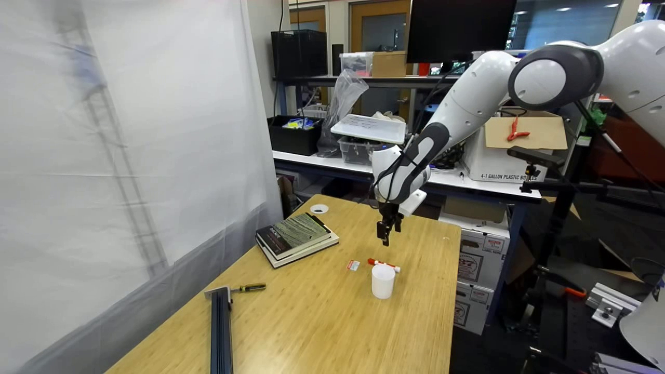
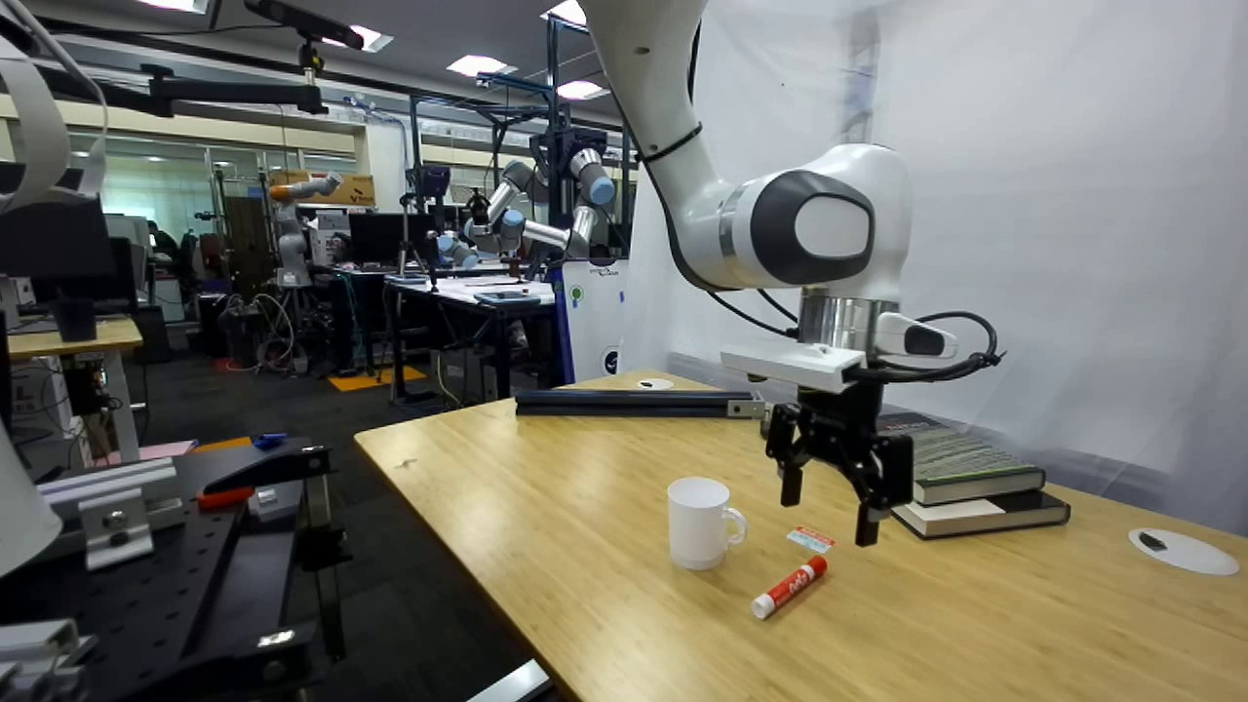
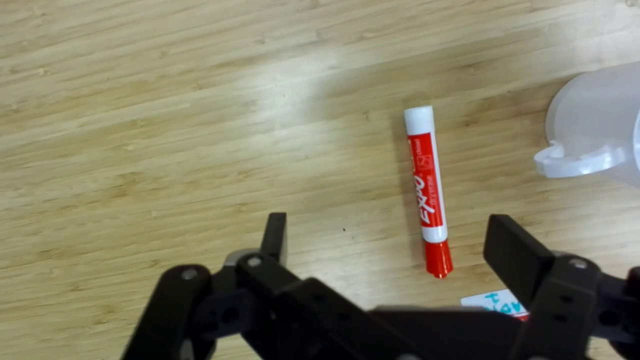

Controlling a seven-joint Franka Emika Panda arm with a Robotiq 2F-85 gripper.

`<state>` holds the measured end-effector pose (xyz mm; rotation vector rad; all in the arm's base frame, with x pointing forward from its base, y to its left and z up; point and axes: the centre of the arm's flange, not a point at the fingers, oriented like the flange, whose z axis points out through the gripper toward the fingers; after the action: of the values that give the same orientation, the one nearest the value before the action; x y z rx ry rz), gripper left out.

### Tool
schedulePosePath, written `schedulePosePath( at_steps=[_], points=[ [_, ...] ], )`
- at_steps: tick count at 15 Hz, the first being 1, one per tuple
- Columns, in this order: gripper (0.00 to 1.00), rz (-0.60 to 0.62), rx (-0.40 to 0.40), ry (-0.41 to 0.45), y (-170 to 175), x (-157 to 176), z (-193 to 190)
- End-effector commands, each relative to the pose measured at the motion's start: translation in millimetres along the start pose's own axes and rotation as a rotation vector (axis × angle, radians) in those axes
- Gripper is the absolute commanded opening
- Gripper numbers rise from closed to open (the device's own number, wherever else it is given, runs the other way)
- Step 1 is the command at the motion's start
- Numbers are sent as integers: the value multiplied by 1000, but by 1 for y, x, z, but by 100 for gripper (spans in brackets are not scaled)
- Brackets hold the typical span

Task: Put the marker into the mug.

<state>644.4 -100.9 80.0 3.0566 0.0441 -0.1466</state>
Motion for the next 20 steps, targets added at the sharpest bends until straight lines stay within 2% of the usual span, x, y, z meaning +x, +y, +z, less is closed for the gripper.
schedulePosePath(
  at_steps=[1, 12, 20],
  points=[
    [100, 1, 0, -5, 0, 1, -2],
    [100, 1, 1, -11, 0, 1, -2],
    [100, -63, 36, -62, -11, 7, 44]
  ],
)
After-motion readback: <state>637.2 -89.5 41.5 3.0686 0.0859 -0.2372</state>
